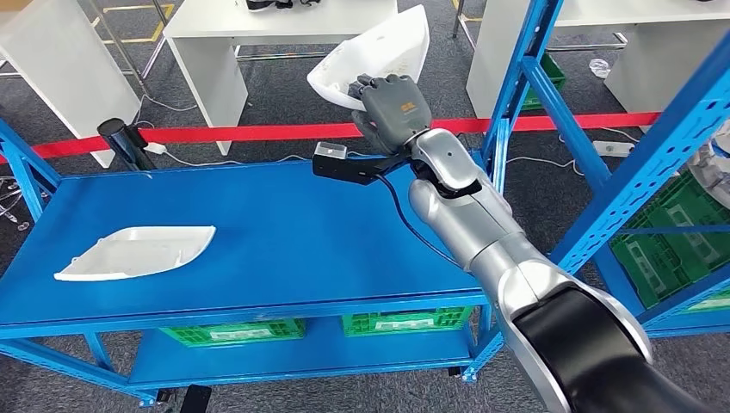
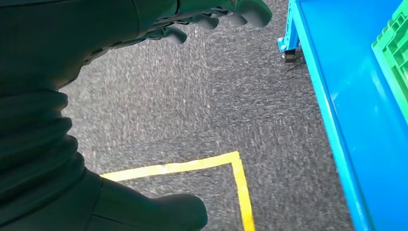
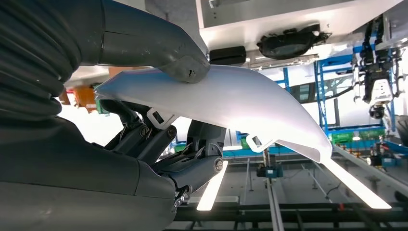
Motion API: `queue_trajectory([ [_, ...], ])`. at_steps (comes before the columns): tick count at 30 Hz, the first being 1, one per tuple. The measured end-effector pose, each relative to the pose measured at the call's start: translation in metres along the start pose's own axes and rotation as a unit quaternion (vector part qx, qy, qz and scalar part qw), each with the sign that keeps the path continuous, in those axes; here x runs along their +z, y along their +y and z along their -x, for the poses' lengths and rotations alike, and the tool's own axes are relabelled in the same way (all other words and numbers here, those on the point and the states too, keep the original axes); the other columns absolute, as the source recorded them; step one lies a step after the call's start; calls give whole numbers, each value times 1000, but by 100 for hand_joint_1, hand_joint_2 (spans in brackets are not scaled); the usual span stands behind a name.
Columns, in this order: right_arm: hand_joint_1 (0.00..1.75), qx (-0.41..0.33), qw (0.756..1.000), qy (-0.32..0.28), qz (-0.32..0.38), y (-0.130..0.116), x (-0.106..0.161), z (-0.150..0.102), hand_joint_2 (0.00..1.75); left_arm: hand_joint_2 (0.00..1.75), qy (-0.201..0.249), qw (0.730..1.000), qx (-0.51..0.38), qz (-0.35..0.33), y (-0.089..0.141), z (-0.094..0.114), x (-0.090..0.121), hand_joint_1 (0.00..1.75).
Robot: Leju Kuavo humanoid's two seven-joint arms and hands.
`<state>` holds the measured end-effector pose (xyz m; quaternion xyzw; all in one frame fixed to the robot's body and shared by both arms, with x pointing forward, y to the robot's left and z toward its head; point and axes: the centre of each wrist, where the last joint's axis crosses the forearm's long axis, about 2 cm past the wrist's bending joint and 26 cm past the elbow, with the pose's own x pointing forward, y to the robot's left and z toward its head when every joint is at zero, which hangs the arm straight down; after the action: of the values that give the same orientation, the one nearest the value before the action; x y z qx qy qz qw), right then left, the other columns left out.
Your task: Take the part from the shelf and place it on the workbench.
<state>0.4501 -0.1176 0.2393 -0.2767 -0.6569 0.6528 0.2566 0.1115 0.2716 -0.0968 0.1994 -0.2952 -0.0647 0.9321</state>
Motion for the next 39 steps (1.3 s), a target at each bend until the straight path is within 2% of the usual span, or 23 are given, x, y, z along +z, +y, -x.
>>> queue_trajectory([
  [15,175,-14,1000,-11,-8,13,5,-3,175,175,9,999,-42,-25,39,17,-11,0],
  [24,175,-21,1000,-16,-8,19,9,-1,175,175,12,998,-47,-30,44,21,-12,0],
  [34,175,-26,996,-73,33,-1,-2,-14,175,175,6,998,-58,-31,48,20,-14,0],
  [39,175,-28,996,-67,60,2,4,-16,175,175,-1,996,-81,-23,51,17,-16,0],
])
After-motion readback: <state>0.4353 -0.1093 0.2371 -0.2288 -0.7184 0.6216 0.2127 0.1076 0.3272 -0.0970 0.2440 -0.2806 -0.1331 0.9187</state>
